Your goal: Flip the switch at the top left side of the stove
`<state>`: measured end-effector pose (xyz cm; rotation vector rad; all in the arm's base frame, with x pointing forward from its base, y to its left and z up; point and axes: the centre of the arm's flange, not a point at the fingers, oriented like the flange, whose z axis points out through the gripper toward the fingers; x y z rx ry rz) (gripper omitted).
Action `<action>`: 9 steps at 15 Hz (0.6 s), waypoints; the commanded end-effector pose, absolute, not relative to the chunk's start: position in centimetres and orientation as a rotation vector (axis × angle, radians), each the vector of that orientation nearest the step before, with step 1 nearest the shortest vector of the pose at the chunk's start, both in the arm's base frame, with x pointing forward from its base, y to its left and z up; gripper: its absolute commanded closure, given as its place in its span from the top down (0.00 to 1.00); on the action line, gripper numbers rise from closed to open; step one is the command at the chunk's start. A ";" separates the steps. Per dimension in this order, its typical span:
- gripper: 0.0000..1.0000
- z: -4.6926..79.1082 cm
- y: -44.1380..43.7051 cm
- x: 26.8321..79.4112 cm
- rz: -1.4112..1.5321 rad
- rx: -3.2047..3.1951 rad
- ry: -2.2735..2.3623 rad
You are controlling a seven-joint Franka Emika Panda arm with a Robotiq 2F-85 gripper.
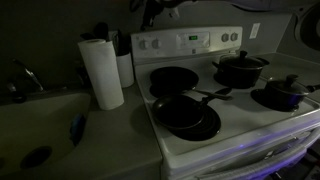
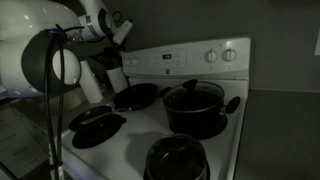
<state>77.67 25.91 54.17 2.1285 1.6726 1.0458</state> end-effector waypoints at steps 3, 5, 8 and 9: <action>0.00 55.5 26.1 81.9 1.101 2.270 1.774; 0.00 55.5 26.8 81.5 1.106 2.310 1.794; 0.00 54.3 26.9 81.8 1.097 2.312 1.801; 0.00 53.9 26.9 82.1 1.091 2.311 1.800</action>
